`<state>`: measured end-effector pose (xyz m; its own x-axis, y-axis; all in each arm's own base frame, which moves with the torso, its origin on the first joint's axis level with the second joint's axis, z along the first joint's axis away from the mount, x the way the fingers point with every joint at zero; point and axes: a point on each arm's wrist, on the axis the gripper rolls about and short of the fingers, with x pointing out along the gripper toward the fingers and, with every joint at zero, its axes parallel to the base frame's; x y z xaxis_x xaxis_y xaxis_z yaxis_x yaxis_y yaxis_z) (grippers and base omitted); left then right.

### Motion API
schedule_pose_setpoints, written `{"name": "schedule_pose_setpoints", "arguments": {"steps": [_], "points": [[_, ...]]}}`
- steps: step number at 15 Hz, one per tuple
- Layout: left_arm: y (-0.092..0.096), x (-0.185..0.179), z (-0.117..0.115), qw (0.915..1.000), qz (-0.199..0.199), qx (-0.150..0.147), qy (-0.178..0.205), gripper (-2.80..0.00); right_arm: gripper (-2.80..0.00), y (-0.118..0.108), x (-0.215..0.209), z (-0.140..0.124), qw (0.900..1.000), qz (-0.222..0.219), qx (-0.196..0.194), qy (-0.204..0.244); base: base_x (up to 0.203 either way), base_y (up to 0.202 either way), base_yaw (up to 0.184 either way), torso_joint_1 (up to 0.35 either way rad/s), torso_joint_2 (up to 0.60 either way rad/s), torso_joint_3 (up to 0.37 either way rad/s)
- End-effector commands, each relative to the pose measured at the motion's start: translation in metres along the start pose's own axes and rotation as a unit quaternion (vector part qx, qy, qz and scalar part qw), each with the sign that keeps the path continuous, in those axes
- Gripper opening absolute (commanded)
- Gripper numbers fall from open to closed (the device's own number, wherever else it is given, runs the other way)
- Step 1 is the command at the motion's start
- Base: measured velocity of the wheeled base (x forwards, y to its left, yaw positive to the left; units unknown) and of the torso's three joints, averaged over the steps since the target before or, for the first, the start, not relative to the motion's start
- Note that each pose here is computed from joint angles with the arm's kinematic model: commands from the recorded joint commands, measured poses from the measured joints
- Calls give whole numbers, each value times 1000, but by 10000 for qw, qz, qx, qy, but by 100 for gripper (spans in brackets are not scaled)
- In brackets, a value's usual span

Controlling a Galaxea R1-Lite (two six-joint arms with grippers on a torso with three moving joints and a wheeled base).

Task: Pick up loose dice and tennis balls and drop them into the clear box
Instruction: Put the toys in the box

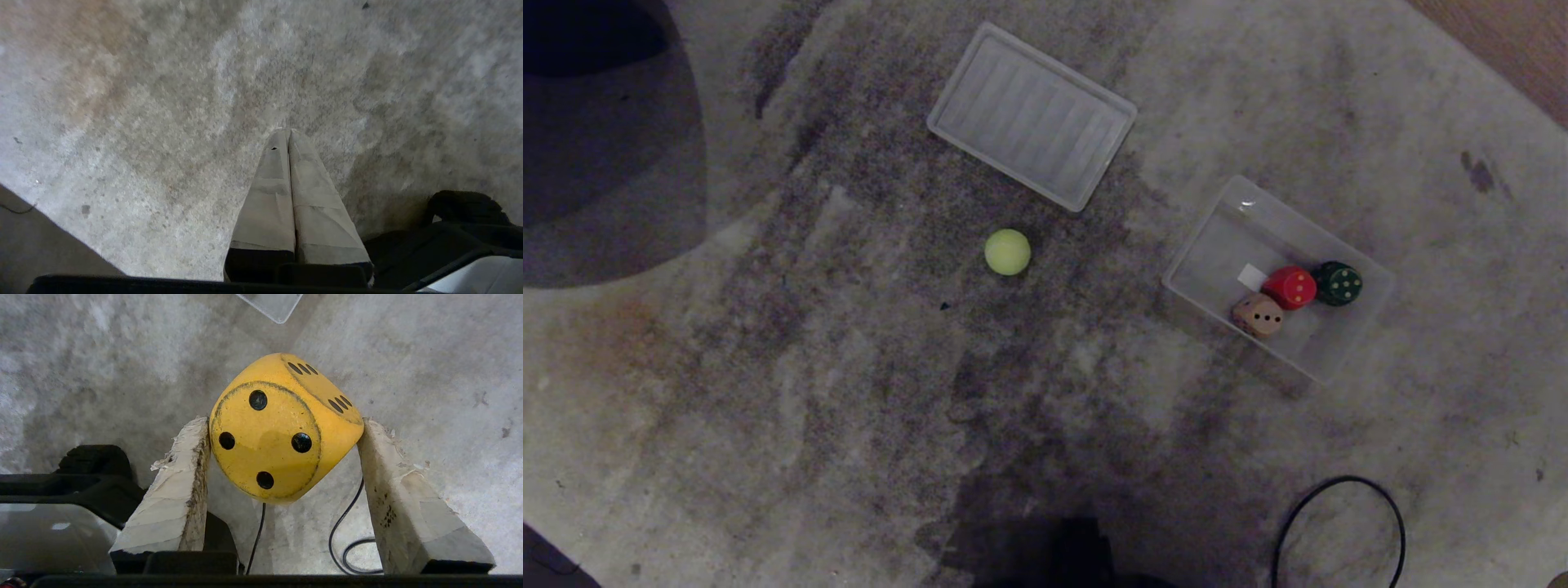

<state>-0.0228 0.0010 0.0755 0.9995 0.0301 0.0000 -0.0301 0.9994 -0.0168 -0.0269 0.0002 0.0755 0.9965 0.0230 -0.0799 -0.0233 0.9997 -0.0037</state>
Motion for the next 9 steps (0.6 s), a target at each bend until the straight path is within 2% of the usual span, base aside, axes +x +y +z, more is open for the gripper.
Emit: {"name": "schedule_pose_setpoints", "arguments": {"steps": [1, 6, 9], "points": [[0, 0, 0, 10000, 3, 0, 15, -280, -280, 0, 0, 0, 10000, 0, -6, 14, 0, 0, 0, 2, 2, -203], [0, 0, 0, 10000, 3, -38, 15, -280, -280, 0, 0, 0, 9999, -35, 144, 7, 0, 0, 0, 3, 1, -82], [0, 0, 0, 10000, 3, -38, 15, -280, -280, 0, -6, 26, 9996, -74, 175, -206, 0, 0, 0, 0, 0, 0]]}}
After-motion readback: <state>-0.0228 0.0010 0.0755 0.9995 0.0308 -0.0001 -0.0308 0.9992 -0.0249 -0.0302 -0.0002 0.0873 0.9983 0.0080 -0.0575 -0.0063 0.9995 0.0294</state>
